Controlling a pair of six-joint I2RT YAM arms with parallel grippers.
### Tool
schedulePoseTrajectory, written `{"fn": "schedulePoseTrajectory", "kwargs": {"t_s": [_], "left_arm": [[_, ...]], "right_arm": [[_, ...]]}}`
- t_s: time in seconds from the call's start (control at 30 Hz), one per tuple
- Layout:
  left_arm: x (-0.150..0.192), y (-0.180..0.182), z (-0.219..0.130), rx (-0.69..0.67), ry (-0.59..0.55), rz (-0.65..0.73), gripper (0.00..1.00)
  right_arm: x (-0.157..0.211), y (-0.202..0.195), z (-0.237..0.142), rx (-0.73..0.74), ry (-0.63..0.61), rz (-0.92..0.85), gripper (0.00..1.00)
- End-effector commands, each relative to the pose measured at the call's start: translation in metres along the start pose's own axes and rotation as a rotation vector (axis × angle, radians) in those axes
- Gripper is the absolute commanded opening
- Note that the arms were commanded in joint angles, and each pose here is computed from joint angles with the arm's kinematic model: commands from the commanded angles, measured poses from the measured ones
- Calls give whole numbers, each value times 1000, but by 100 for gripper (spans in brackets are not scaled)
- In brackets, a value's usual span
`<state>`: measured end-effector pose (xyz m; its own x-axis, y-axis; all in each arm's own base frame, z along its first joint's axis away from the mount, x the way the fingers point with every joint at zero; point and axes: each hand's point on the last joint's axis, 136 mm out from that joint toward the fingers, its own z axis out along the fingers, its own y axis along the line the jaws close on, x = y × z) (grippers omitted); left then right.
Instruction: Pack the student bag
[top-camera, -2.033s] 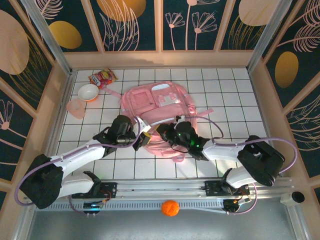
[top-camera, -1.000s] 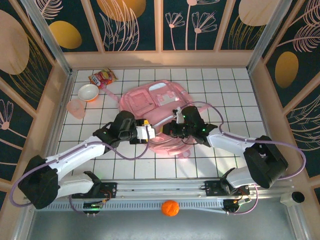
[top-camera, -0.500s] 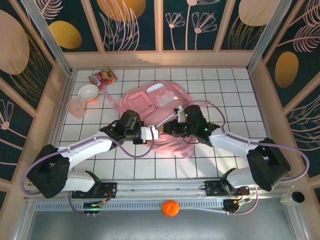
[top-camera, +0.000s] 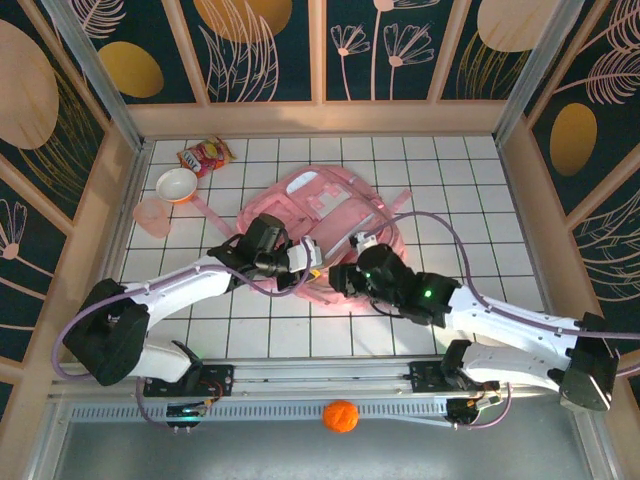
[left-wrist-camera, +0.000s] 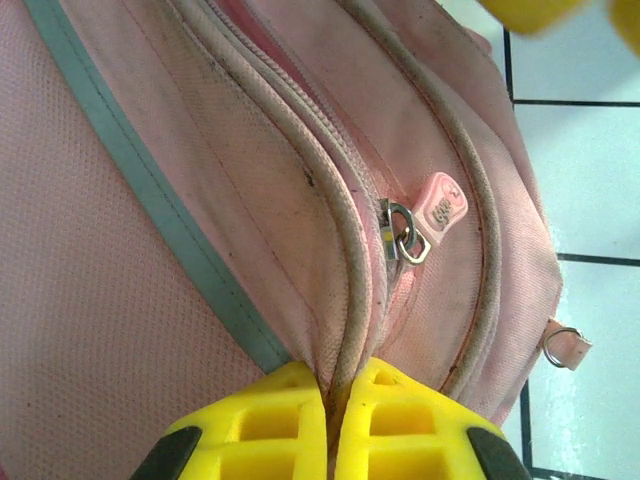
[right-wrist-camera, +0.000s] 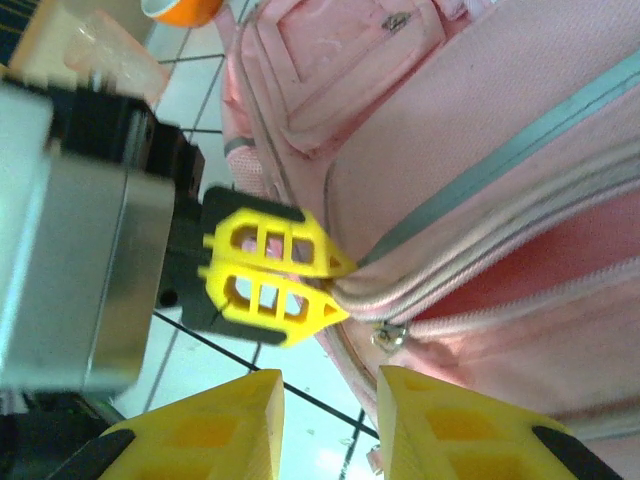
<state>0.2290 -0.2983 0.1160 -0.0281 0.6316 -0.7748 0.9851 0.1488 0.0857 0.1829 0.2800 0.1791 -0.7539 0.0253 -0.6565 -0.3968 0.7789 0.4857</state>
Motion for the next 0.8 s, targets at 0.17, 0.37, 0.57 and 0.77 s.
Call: {"fn": "schedulePoseTrajectory", "kwargs": {"t_s": [0.17, 0.37, 0.57, 0.77], "left_arm": [[-12, -16, 2, 118, -35, -122, 0], [-16, -14, 0, 114, -45, -124, 0], [-19, -13, -1, 107, -55, -121, 0], [-18, -10, -4, 82, -48, -107, 0]], "right_arm": [[9, -22, 14, 191, -9, -175, 36], [13, -17, 27, 192, 41, -279, 40], [11, -25, 43, 248, 76, -342, 40], [6, -43, 44, 293, 111, -356, 30]]}}
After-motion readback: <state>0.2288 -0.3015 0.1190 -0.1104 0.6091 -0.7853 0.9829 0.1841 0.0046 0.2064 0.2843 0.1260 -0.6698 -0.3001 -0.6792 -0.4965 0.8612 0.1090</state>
